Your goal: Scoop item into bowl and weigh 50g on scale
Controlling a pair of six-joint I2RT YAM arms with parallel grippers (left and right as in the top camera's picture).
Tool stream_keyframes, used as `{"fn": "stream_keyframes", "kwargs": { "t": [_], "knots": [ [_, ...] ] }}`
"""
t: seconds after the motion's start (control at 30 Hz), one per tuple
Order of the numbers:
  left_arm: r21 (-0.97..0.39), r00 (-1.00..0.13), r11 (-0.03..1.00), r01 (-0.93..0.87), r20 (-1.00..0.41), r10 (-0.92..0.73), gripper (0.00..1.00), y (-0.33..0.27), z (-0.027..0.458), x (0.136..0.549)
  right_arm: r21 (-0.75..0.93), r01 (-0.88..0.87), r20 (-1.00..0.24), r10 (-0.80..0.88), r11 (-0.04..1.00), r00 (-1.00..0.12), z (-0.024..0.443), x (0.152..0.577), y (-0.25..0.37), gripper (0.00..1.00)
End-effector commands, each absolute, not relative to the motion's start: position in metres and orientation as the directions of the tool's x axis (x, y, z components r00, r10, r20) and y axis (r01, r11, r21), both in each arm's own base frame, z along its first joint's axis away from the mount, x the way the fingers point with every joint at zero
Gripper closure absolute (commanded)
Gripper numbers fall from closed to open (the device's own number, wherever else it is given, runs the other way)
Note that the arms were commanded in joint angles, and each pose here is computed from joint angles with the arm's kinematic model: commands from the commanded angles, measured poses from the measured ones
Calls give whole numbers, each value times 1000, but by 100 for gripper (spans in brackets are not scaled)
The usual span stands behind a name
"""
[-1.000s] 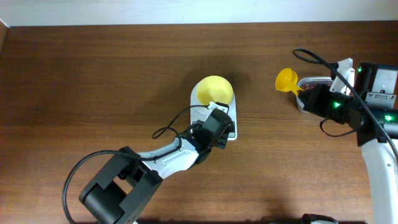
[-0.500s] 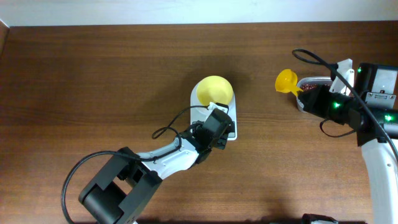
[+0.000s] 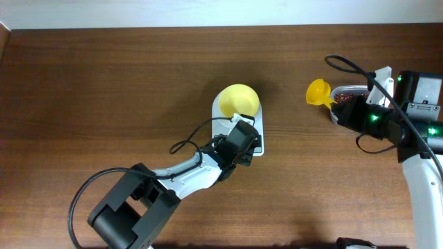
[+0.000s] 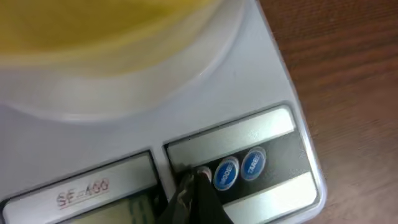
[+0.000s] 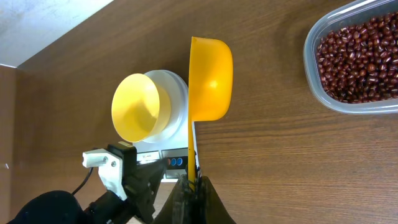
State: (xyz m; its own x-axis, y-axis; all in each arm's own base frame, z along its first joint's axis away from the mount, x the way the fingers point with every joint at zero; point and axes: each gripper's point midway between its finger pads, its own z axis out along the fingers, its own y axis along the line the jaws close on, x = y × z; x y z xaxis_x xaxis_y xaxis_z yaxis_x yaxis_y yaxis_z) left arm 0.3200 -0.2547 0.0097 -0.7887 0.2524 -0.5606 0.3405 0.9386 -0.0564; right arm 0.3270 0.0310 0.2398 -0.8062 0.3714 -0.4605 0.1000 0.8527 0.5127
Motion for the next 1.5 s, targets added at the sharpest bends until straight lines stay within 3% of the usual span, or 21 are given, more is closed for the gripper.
{"fn": "stream_keyframes", "kwargs": {
  "t": [0.0,0.07,0.13,0.17,0.2,0.27,0.3,0.37,0.43,0.53,0.63,0.73,0.97,1.2,1.3,1.47],
  "knots": [
    [-17,-838,943,332,-464,286,100,-228,15,293,507,94,-479,370,857,-796,247,330,28,96],
    [-183,-770,899,397,-599,218,100,-251,105,290,507,95,-476,371,857,-797,246,329,29,96],
    [-279,-663,841,463,-739,119,87,-249,193,275,513,95,-469,371,853,-802,246,328,30,96],
    [-298,-611,823,483,-789,72,75,-241,226,267,512,97,-466,371,853,-803,245,327,30,96],
    [-305,-527,818,487,-850,-3,43,-221,269,254,513,98,-463,371,853,-805,245,327,30,96],
    [-233,-395,870,435,-918,-48,35,-174,309,238,534,86,-450,368,841,-813,246,324,35,96],
    [-198,-378,895,400,-925,-36,36,-154,310,229,550,73,-445,366,832,-817,247,324,39,96],
    [-160,-452,915,369,-892,27,33,-140,286,221,567,58,-441,362,822,-821,249,323,43,96],
    [-120,-531,937,329,-843,79,22,-129,260,220,571,57,-436,361,819,-824,249,322,44,96],
    [-86,-543,979,186,-839,29,18,-101,256,240,571,57,-436,361,819,-824,249,322,44,96],
    [-38,-559,999,-37,-828,-53,1,-50,247,261,568,51,-448,361,822,-818,251,324,43,96],
    [29,-604,979,-202,-791,-101,1,-11,228,276,549,21,-462,324,836,-825,249,322,43,96],
    [106,-732,976,-191,-678,-70,1,-15,181,291,555,13,-464,323,832,-825,250,322,45,96],
    [151,-796,972,-178,-603,-52,1,-16,154,297,503,-100,-617,275,859,-737,272,348,38,96],
    [154,-799,972,-177,-599,-51,1,-16,152,297,496,-54,-644,326,866,-692,279,355,12,96],
    [154,-799,972,-177,-599,-51,1,-16,152,297,643,69,-595,554,763,-582,303,355,-40,96]
  ]
}}
